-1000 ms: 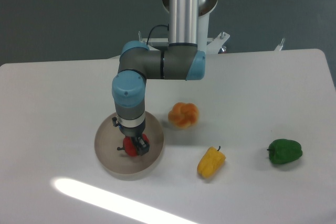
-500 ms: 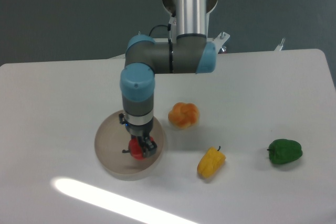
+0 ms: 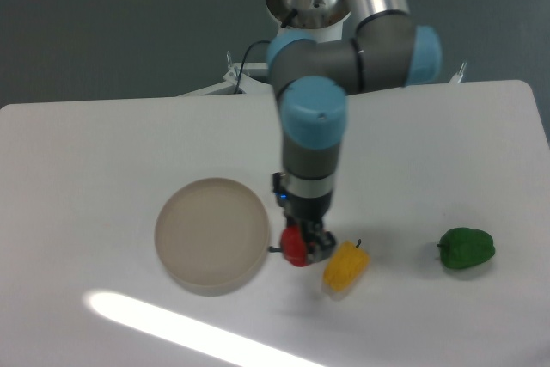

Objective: Pick up the red pepper from the plate
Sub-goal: 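Lift the red pepper off the plate and carry it toward the yellow pepper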

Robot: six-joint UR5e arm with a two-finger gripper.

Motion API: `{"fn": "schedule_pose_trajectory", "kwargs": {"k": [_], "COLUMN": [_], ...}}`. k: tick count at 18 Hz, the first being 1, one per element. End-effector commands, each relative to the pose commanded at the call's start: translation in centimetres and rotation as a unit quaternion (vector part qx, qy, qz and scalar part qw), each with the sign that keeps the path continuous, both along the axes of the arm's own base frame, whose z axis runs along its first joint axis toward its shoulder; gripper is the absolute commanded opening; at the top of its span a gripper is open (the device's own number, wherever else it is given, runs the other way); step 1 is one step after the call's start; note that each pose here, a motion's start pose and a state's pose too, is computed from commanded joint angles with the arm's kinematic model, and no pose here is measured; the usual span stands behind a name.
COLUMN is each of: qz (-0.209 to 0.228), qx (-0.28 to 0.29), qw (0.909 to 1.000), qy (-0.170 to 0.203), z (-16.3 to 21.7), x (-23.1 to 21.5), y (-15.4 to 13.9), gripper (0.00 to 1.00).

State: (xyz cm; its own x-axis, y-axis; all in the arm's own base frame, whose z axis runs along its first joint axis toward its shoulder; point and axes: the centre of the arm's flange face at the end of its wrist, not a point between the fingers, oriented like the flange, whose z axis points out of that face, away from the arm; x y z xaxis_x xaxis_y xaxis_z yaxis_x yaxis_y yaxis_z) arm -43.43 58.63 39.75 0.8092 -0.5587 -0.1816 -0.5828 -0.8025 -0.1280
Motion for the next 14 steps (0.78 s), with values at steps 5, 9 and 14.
{"fn": "schedule_pose_trajectory", "kwargs": {"k": [5, 9, 14], "qz": [-0.007, -0.008, -0.011], "qx": [-0.002, -0.002, 0.0], "qw": [1.0, 0.9999, 0.9999], "qy": [0.005, 0.006, 0.008], "z": [-0.58, -0.82, -0.57], "x": [-1.04, -1.11, -0.89], "y": [0.25, 0.61, 0.86], "gripper": [0.44, 0.44, 0.44]}}
